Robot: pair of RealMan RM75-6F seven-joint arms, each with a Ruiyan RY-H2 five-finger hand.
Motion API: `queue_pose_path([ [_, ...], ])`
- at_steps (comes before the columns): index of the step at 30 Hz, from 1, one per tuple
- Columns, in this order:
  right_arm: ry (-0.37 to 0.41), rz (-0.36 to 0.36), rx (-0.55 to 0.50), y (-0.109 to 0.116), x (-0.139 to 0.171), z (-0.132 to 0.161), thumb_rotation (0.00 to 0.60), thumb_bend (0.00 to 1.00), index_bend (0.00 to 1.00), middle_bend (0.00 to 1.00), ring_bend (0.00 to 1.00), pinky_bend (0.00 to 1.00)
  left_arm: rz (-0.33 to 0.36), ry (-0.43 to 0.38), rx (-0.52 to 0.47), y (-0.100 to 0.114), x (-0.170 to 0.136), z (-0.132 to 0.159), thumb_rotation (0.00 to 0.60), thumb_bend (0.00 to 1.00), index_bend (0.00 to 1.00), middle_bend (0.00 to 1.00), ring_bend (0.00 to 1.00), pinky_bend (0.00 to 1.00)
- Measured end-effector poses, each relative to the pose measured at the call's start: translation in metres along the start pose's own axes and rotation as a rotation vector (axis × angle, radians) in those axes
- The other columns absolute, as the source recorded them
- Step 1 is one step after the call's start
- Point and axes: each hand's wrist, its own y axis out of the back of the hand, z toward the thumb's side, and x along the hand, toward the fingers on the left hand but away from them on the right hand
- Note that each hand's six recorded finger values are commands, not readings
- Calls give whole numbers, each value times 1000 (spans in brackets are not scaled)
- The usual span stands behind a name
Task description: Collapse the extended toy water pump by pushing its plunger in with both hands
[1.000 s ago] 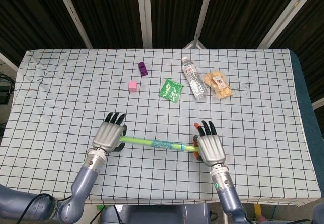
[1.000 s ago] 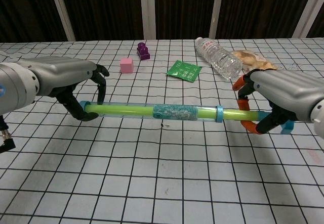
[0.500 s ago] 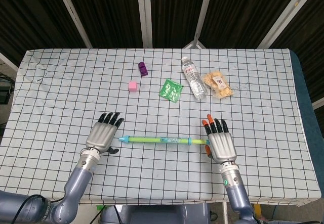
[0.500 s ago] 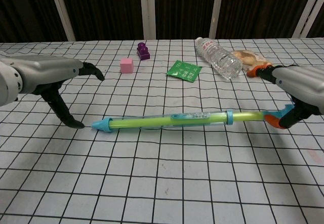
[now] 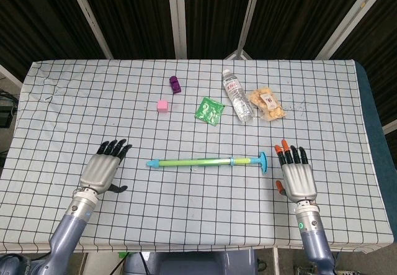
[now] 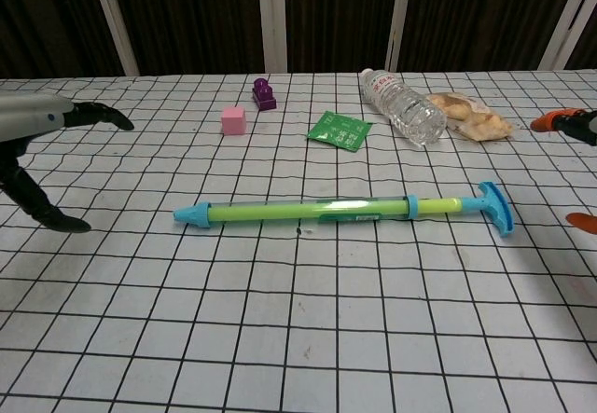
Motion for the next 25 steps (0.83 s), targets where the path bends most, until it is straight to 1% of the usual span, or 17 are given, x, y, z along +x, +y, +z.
queue_pose_path([
  [5, -2, -26, -15, 2, 15, -20, 600, 355, 0, 0, 0, 0, 45, 7, -24, 2, -22, -24, 600, 165, 27, 0, 0, 0],
  [8, 8, -62, -22, 7, 26, -31, 600, 355, 0, 0, 0, 0, 78, 12, -43, 1, -41, -40, 600, 166, 1, 0, 0, 0],
  [11, 24, -109, -38, 13, 40, -43, 600, 355, 0, 0, 0, 0, 126, 23, -65, -1, -64, -59, 600, 165, 0, 0, 0, 0],
  [15, 39, -178, -50, 23, 62, -66, 600, 355, 0, 0, 0, 0, 213, 48, -99, -5, -103, -91, 600, 164, 0, 0, 0, 0],
  [17, 29, -211, -41, 26, 74, -82, 600, 355, 0, 0, 0, 0, 244, 66, -93, -7, -119, -105, 600, 164, 0, 0, 0, 0],
  [21, -19, -244, -21, 28, 94, -112, 600, 355, 0, 0, 0, 0, 304, 100, -44, -7, -144, -129, 600, 164, 0, 0, 0, 0],
  [25, -65, -266, -25, 32, 107, -133, 600, 355, 0, 0, 0, 0, 310, 130, -53, -10, -157, -145, 600, 163, 0, 0, 0, 0],
])
